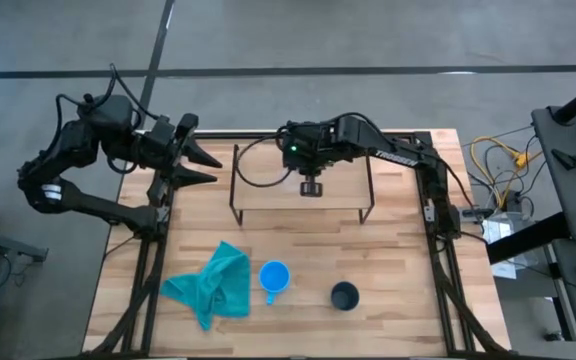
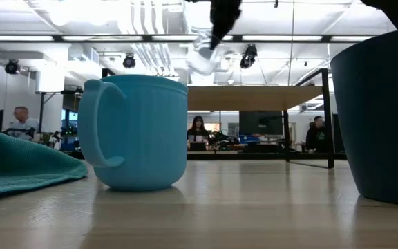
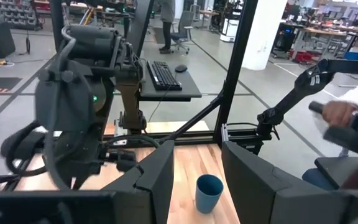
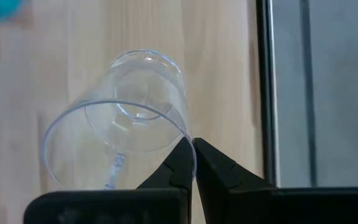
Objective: Stack small to large cups/mugs on shelf
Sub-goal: Put the transparent mug on the shelf
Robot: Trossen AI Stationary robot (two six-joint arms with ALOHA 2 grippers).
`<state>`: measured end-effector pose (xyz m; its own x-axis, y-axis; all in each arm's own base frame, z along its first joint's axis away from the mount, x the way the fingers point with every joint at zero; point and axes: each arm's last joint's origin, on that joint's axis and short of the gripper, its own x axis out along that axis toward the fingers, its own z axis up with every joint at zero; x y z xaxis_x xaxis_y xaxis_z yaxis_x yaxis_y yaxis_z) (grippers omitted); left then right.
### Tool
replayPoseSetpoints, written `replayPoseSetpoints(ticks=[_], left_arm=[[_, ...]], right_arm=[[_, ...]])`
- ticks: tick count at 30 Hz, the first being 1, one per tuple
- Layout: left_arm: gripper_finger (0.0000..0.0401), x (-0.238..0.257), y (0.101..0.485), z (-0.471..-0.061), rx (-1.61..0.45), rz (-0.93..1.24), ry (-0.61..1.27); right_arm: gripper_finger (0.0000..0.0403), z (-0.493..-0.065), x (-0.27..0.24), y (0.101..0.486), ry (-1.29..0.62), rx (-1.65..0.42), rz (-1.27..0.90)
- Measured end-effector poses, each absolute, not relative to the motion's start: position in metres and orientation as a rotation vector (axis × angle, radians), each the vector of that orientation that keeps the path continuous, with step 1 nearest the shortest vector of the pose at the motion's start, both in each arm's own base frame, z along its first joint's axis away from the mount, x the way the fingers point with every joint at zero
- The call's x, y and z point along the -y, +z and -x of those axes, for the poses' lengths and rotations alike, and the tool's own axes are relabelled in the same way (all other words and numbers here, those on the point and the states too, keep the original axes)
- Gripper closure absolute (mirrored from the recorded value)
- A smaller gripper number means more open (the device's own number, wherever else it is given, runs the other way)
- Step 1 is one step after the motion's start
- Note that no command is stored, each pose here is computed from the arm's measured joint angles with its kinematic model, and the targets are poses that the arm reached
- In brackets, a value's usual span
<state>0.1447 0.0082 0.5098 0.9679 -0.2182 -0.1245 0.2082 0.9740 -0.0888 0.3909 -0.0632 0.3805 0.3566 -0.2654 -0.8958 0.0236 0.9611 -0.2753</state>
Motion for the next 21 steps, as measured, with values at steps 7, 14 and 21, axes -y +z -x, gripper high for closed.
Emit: replayPoseSetpoints(ticks=[7,14,21], left_arm=[[0.0278,-0.008,0.510,-0.145,-0.135,0.076,-0.216],[0.0278,-0.009,0.509,-0.147,-0.142,0.077,-0.216],[0.0278,-0.009,0.508,-0.147,-0.143,0.077,-0.216]], right_arm=[[0.0395,-0.361,0.062,0.402,-0.258,-1.231,0.231],[0.0395,-0.331,0.063,0.432,-0.312,-1.142,0.185],[0.0395,-0.318,0.060,0.440,-0.271,-1.120,0.162]])
